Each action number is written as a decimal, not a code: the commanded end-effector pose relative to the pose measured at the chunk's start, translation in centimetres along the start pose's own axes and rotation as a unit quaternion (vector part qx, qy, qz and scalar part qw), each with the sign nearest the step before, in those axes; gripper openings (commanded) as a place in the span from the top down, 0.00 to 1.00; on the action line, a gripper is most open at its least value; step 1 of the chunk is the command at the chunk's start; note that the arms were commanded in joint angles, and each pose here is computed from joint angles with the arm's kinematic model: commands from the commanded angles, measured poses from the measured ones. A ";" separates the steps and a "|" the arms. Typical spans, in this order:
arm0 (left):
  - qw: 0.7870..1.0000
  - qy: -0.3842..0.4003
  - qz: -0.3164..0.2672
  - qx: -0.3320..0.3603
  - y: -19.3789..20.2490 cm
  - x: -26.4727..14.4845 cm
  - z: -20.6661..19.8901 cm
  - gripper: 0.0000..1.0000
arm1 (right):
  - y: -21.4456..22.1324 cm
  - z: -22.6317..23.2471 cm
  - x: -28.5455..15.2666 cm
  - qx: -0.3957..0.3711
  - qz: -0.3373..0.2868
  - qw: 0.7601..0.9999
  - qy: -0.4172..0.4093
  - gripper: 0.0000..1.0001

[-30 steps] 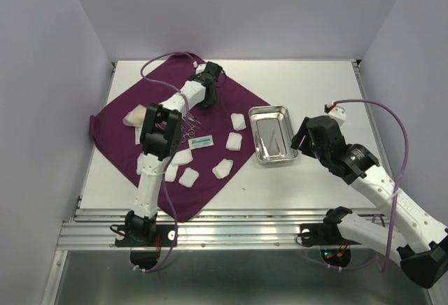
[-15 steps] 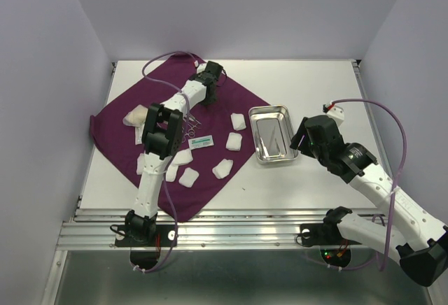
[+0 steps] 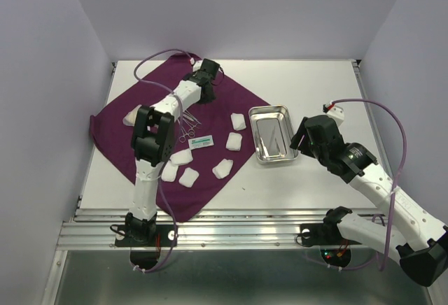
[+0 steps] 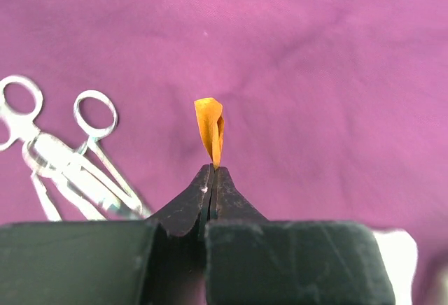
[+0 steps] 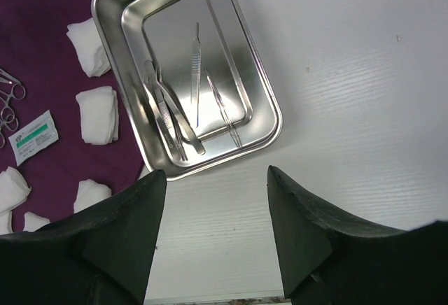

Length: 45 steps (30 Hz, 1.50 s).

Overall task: Prepare the surgical pack
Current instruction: Pick up the medical item from the surgical kit, then place the medical item in the container.

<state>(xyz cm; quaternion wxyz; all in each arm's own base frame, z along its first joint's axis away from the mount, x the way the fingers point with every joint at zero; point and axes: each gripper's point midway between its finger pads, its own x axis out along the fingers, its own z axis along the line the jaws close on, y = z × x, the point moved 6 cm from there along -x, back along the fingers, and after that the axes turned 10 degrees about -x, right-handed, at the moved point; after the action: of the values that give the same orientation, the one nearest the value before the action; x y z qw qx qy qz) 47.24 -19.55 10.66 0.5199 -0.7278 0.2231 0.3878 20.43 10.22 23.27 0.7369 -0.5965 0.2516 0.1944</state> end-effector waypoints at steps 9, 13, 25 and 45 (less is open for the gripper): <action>0.988 0.152 -0.039 -0.004 2.3 -12.8 -7.2 1.00 | -1.9 -0.1 -1.2 0.017 -0.044 0.999 0.000 0.35; 0.980 0.200 -0.013 0.011 5.3 -14.6 -10.6 1.00 | -2.0 -0.6 -1.7 0.020 -0.049 0.999 0.006 0.35; 0.968 0.244 0.033 0.049 10.8 -13.8 -17.2 0.97 | -1.6 -1.3 -2.2 0.024 -0.050 0.998 0.011 0.35; 0.982 0.179 -0.056 0.014 3.3 -15.4 -11.1 0.49 | -1.6 -1.2 -2.2 0.021 -0.049 0.999 0.010 0.35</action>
<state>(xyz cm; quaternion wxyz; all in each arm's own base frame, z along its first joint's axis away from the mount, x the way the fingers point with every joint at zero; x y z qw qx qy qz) 38.09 -38.04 16.31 0.5051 -0.7514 0.3524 0.2367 19.32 8.92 24.32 0.7437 -0.5982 0.2460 0.1690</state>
